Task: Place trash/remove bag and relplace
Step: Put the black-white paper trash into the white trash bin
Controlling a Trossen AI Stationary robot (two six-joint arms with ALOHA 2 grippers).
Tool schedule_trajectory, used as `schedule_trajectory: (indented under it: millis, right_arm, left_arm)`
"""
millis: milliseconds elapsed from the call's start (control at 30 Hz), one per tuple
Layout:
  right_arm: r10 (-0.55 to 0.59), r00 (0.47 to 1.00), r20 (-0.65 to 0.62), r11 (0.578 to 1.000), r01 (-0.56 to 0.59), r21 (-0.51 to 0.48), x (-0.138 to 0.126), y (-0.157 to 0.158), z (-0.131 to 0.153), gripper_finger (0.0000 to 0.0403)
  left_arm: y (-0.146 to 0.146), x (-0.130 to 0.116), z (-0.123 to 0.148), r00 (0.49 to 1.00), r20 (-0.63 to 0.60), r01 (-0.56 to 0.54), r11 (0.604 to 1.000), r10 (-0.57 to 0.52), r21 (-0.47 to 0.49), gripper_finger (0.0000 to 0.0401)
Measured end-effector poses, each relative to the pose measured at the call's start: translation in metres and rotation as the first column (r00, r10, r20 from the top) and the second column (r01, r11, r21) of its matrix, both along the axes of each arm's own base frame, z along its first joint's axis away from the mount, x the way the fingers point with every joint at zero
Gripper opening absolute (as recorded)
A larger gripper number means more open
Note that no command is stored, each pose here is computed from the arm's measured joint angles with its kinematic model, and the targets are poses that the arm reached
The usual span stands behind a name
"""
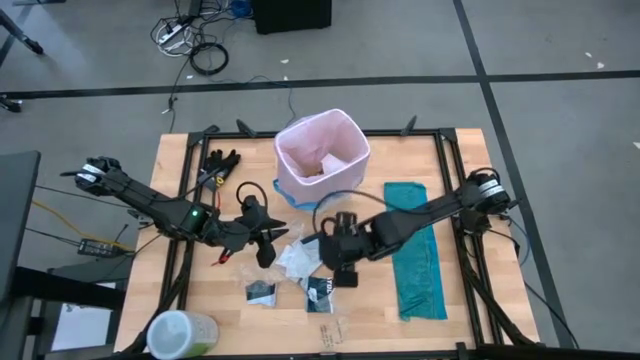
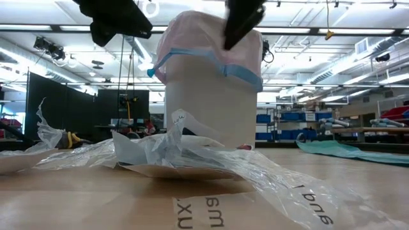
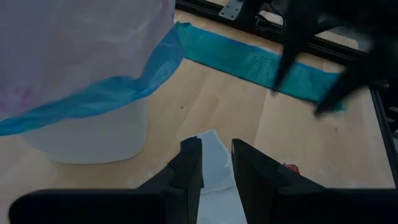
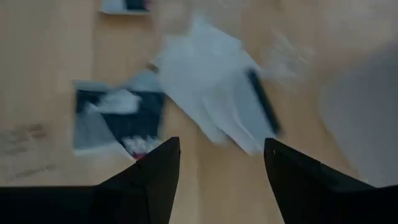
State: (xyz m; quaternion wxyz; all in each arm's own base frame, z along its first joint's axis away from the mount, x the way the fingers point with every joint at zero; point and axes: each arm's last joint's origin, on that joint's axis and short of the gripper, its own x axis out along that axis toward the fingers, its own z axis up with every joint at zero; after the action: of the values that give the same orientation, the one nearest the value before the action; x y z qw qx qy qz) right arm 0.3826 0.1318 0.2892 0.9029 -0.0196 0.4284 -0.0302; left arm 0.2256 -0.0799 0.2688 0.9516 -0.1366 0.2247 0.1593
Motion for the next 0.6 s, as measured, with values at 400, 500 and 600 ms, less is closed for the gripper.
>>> schedule_trajectory:
  millis: [400, 500, 600]
  right_arm:
    - [0.089, 0.995, 0.035, 0.994, -0.087, -0.064, 0.002, -0.013, -0.051, 0.0217]
    - [0.060, 0.995, 0.081, 0.995, -0.052, -0.088, 0.002, -0.014, -0.063, 0.0221]
    - [0.025, 0.995, 0.100, 0.993, -0.013, -0.119, 0.000, -0.016, -0.074, 0.0222]
  left_arm:
    - [0.002, -0.005, -0.007, 0.996, -0.091, 0.002, 0.999, 0.002, 0.044, 0.0096]
    - [0.002, -0.005, -0.008, 0.995, -0.096, 0.002, 0.999, 0.003, 0.046, 0.0096]
    - [0.002, -0.005, -0.008, 0.995, -0.097, 0.002, 0.999, 0.003, 0.046, 0.0096]
